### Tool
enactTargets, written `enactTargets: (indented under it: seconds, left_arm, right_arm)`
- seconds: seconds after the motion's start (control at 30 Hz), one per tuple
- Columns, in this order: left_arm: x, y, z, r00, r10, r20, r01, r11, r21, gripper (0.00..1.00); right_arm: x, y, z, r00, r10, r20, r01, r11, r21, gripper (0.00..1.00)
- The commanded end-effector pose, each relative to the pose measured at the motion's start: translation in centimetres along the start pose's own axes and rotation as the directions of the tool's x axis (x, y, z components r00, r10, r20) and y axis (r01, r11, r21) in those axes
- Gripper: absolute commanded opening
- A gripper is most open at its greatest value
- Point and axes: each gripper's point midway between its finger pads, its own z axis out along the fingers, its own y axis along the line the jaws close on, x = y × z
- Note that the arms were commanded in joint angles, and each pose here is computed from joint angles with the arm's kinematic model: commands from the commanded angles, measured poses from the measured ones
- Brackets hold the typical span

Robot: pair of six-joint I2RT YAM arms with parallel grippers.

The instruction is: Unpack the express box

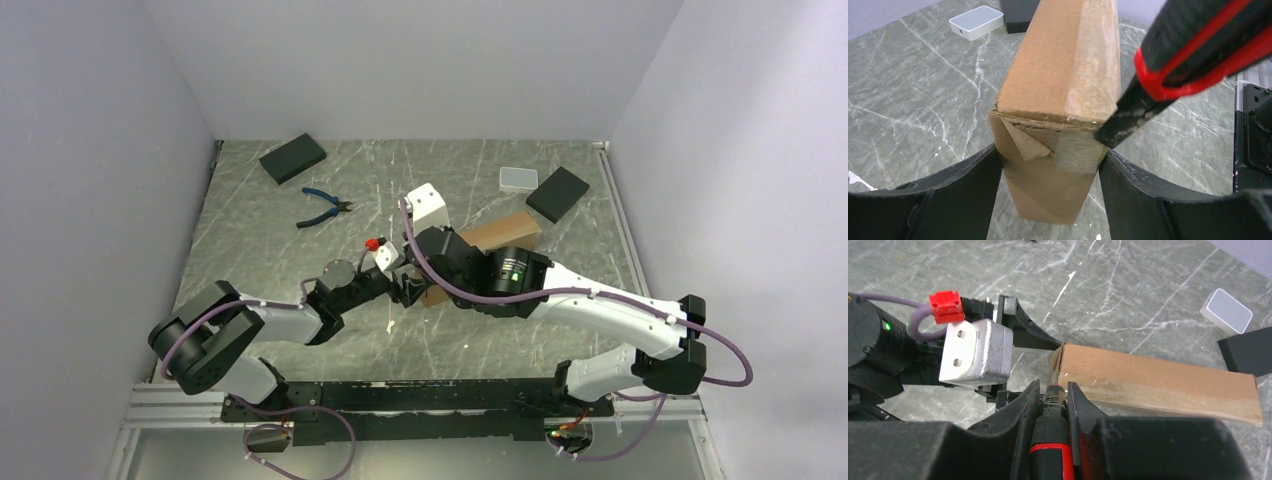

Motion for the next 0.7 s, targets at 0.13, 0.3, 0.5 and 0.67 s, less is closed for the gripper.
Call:
enactTargets:
  seconds: [0.13,0.3,0.5,0.67]
  left_arm:
    - [-1.8,-0.4,0.6,0.998,0.044,0.054,-0.045,0.999,0.012,0.72]
    - [-1.8,-0.6,0.4,0.998,0.048,0.048,-0.048,0.999,0.011,0.71]
    - [-1.7,-0.5,0.3,0.998,0.048,0.045,-0.048,0.999,0.009,0.71]
    - [-1.6,-0.6,0.4,0.998,0.044,0.048,-0.045,0.999,0.011,0.71]
  right_arm:
    - [-6.8,-2.0,-1.2,0.975,0.103,0.197,-0.111,0.993,0.027,0.00]
    - [-6.8,-2.2,0.0,0.975,0.104,0.194,-0.114,0.993,0.039,0.00]
    - [-7.1,-1.9,0.2,0.973,0.115,0.200,-0.121,0.992,0.017,0.00]
    - [-7.2,-1.7,0.0,0.971,0.128,0.202,-0.129,0.992,-0.009,0.00]
